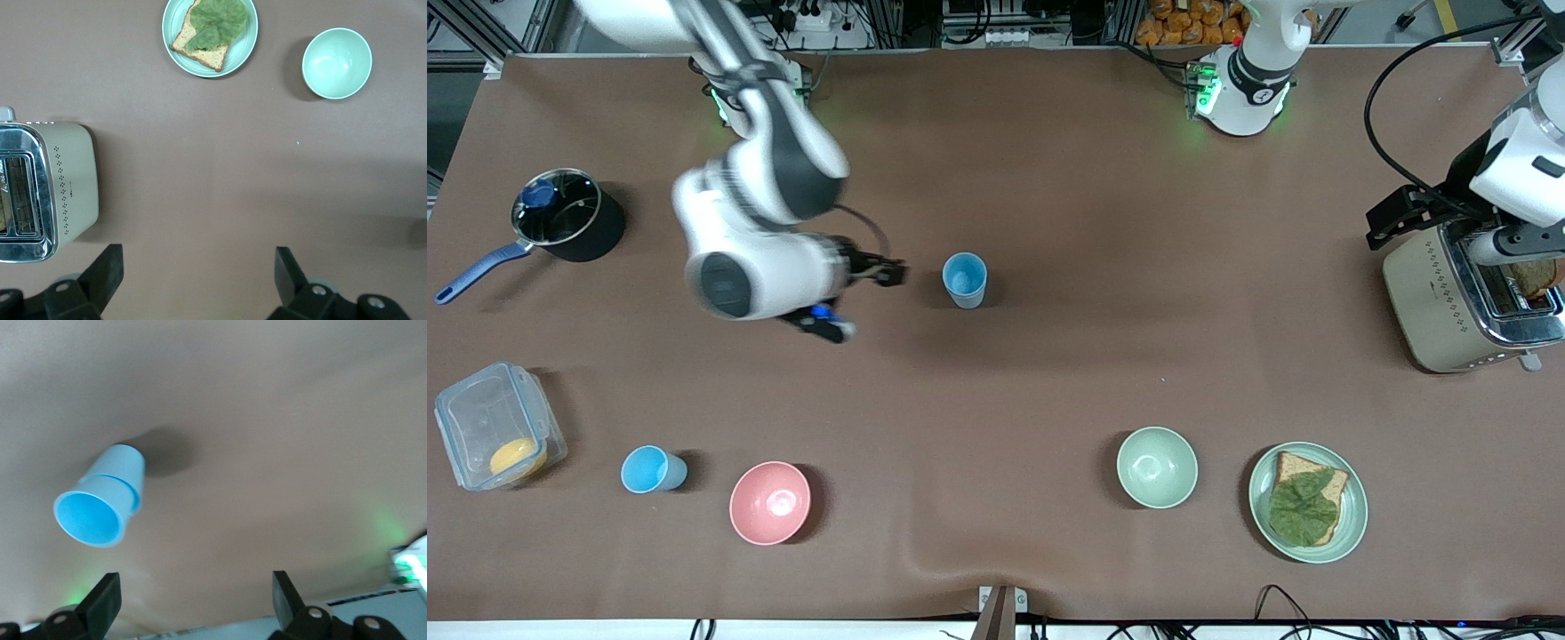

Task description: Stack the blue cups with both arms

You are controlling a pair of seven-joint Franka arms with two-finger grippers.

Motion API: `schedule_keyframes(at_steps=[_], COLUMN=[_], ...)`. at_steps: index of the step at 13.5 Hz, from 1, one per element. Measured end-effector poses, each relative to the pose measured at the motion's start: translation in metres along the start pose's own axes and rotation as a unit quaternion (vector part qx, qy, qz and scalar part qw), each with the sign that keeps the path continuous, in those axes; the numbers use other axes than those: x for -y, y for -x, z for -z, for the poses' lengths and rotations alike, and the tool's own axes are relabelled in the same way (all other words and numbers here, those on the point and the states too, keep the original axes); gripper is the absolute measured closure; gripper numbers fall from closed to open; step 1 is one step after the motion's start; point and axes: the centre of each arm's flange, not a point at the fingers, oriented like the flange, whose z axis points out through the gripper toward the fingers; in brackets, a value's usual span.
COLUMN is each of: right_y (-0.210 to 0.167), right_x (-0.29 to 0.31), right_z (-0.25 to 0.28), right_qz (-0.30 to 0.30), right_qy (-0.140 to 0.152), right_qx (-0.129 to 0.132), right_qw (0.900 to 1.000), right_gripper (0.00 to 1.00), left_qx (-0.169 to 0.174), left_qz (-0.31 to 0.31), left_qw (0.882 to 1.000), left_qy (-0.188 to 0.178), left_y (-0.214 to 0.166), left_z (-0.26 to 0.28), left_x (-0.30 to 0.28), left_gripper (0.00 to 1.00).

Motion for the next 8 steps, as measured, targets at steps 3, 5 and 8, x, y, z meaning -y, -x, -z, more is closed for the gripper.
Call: schedule_keyframes(at_steps=[3, 5, 8], right_y=[-0.020, -0.028, -0.024], right_x=[-0.070, -0.107, -0.147], right_z=[0.038, 0.061, 0.104], right_qz=[0.058, 0.088, 0.107], right_qy=[0.033, 0.048, 0.048], right_qx=[-0.002, -0.018, -0.064], right_qw=[0.998, 0.995, 0.991], right_gripper=[0.00, 0.00, 0.00], left_qx=[0.006, 0.010, 0.008], left_qz=[0.000, 0.001, 0.001], left_qw=[1.000, 1.000, 1.000], left_qy=[-0.001, -0.002, -0.002], left_y=[0.002, 0.003, 0.003], left_z=[0.001, 0.001, 0.003], left_x=[0.001, 0.001, 0.001], left_gripper=[0.00, 0.00, 0.00])
